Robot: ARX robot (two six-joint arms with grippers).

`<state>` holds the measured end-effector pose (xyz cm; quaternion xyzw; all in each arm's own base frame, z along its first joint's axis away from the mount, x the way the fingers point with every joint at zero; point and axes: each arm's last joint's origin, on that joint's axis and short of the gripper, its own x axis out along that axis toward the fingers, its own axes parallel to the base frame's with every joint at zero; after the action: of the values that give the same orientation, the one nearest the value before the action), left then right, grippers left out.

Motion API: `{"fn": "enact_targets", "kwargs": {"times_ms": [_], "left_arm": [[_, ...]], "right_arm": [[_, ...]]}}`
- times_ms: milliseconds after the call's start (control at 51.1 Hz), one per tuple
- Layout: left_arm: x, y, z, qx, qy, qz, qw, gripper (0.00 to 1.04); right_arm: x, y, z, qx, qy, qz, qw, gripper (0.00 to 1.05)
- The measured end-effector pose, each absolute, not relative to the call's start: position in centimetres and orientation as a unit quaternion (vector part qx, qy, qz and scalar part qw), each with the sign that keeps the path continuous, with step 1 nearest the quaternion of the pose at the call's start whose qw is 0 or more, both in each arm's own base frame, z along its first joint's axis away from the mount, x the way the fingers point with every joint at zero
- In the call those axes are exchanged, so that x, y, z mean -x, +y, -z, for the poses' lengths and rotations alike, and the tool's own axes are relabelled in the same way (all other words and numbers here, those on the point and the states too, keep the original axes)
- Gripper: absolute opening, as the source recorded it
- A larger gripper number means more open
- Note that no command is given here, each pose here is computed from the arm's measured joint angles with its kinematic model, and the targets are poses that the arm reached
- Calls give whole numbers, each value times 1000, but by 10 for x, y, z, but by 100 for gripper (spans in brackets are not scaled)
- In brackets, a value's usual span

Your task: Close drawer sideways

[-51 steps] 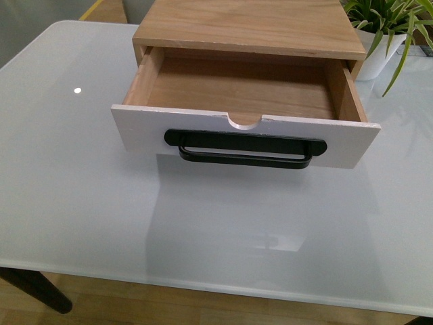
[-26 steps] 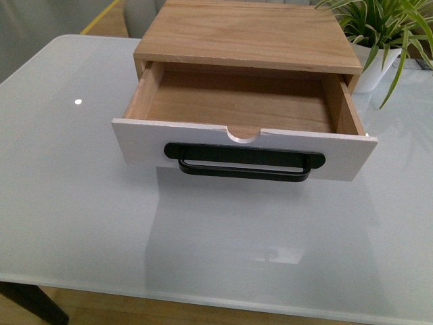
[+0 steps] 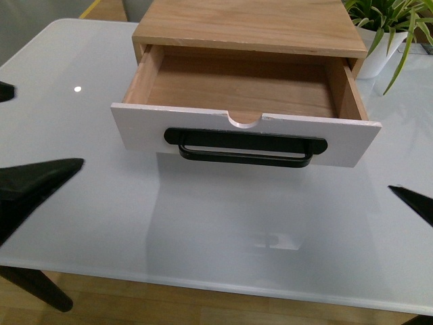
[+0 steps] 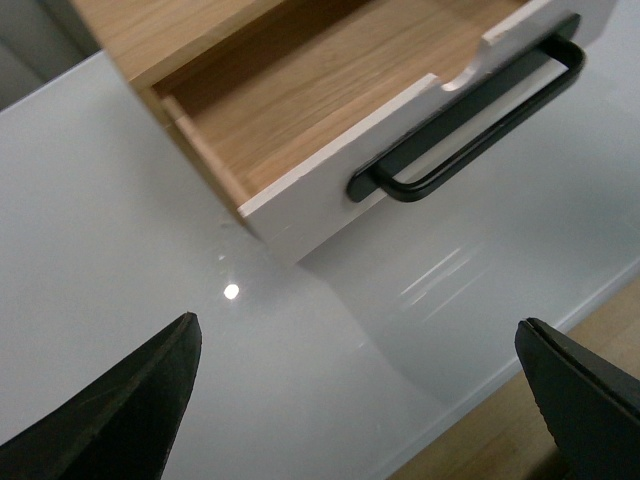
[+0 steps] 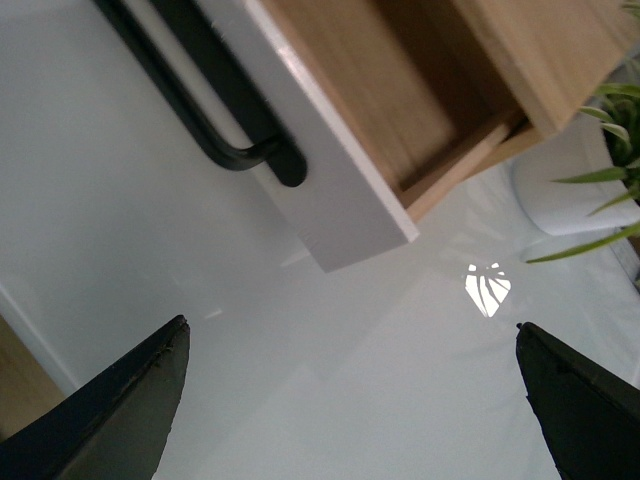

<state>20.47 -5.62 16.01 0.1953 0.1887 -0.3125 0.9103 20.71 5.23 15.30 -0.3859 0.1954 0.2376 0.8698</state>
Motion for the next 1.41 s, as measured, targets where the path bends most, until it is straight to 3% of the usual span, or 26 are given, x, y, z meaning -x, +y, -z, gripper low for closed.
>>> {"fn": "enact_targets", "kwargs": {"times_ms": [215, 470, 1409], "left_arm": [[-226, -73, -143, -247, 190, 400, 862, 96], [-248, -89, -132, -290, 181, 449, 825, 96], [-310, -129, -97, -297, 187, 509, 786, 96]], "right_arm": [[-228, 73, -137, 464, 210, -305, 805, 96], [-246, 96, -124, 507, 204, -354, 759, 96], [-269, 130, -96, 541, 198, -425, 698, 96]]}}
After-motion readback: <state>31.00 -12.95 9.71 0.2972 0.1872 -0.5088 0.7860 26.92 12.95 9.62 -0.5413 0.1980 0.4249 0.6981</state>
